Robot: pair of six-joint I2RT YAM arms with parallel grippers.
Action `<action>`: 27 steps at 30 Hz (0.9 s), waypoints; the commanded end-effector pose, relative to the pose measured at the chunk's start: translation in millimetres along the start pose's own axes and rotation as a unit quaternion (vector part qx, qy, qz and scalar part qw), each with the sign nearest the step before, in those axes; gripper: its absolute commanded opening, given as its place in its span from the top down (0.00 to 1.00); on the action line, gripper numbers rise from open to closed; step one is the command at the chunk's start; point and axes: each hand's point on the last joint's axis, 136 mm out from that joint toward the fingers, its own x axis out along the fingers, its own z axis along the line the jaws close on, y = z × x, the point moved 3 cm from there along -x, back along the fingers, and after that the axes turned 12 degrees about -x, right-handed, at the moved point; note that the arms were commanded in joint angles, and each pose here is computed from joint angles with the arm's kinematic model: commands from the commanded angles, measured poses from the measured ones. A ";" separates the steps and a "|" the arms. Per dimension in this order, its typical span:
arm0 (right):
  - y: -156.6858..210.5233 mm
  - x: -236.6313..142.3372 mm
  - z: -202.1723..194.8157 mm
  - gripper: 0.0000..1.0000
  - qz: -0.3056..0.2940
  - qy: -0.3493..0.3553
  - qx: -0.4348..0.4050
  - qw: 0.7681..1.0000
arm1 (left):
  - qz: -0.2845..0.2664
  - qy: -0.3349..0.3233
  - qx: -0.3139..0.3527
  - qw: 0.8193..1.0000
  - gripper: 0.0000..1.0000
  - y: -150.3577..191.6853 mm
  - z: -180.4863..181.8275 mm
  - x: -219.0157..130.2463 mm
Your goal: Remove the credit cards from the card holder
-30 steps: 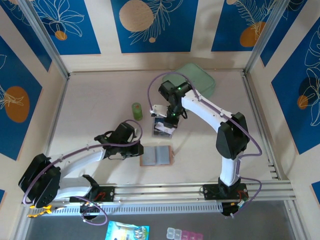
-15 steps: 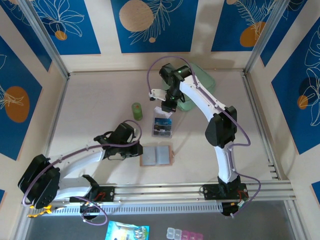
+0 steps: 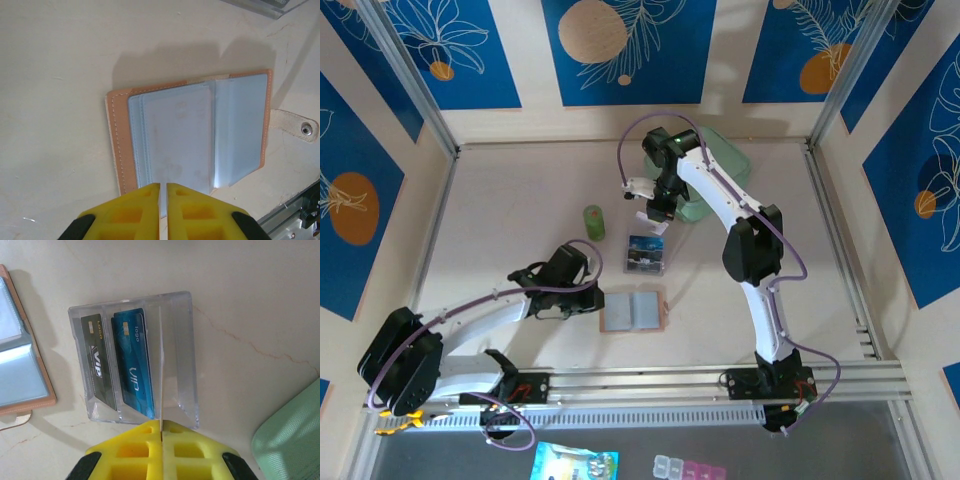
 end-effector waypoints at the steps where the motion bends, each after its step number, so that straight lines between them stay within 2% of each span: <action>1: 2.9 7.5 -2.9 1.00 0.008 -0.006 -0.007 1.000 | -0.001 -0.010 -0.006 1.000 0.89 -0.5 8.2 0.5; 16: 13.6 45.7 6.3 0.97 0.022 -0.048 0.013 0.999 | 0.002 -0.009 -0.011 1.000 0.89 0.2 11.4 1.7; 22: 13.4 32.7 1.2 0.84 0.020 -0.022 0.017 0.999 | 0.006 -0.010 -0.013 1.000 0.89 1.1 13.0 3.4; 27: 9.2 12.8 -6.2 0.80 0.007 0.023 0.020 1.000 | 0.006 -0.006 -0.012 1.000 0.89 0.6 11.2 4.2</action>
